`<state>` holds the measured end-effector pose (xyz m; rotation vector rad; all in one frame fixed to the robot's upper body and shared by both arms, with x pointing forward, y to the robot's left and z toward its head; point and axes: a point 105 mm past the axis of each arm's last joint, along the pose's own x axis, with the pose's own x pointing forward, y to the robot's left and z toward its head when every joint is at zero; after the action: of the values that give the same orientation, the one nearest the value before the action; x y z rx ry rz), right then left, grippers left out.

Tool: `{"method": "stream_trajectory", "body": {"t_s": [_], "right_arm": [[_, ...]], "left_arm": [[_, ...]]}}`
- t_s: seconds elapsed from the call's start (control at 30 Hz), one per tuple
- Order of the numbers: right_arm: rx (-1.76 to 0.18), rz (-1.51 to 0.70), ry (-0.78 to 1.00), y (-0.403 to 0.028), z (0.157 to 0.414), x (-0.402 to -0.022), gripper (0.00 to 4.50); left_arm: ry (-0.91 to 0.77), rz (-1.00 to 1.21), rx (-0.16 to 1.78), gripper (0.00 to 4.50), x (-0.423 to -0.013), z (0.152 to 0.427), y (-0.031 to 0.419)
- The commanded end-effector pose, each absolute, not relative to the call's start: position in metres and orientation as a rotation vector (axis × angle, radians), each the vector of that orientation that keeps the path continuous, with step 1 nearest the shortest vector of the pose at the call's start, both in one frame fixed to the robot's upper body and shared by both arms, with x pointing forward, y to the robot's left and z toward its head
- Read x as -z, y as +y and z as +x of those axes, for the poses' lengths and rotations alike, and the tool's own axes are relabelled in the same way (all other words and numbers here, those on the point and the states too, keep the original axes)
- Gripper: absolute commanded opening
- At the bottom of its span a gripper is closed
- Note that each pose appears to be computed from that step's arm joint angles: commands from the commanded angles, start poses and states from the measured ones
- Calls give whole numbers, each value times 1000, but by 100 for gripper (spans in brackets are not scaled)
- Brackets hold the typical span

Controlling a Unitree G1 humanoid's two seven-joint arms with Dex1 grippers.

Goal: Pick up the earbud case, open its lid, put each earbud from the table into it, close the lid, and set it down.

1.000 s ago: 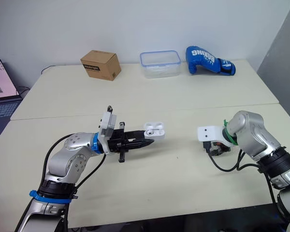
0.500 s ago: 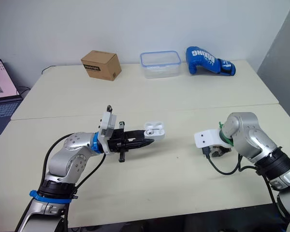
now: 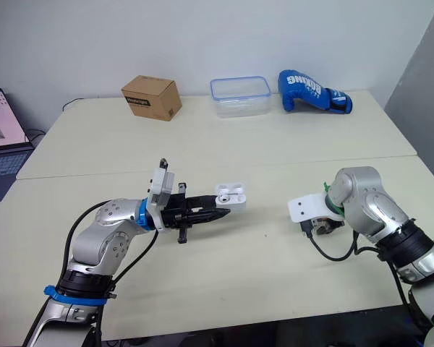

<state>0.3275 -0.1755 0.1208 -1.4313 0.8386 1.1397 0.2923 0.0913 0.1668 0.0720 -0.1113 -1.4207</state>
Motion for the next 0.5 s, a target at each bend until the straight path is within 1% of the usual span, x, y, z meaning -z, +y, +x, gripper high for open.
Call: {"method": "stream_trajectory", "body": {"t_s": [0.03, 0.33, 0.4, 0.47, 0.5], "right_arm": [[-1119, -1476, 882, -181, 329, -117, 249], [-1128, -1495, 900, -180, 329, -116, 249], [-1131, -1498, 906, -180, 329, -116, 211], [-1130, -1501, 910, -181, 329, -116, 164], [-1129, -1503, 911, -181, 329, -116, 164]], "left_arm": [[-162, 106, 1433, 77, -176, 289, 88], [-162, 105, 1427, 77, -175, 289, 87], [-162, 105, 1426, 77, -175, 289, 88], [-161, 105, 1424, 77, -174, 289, 88], [-160, 105, 1424, 77, -174, 289, 88]]}}
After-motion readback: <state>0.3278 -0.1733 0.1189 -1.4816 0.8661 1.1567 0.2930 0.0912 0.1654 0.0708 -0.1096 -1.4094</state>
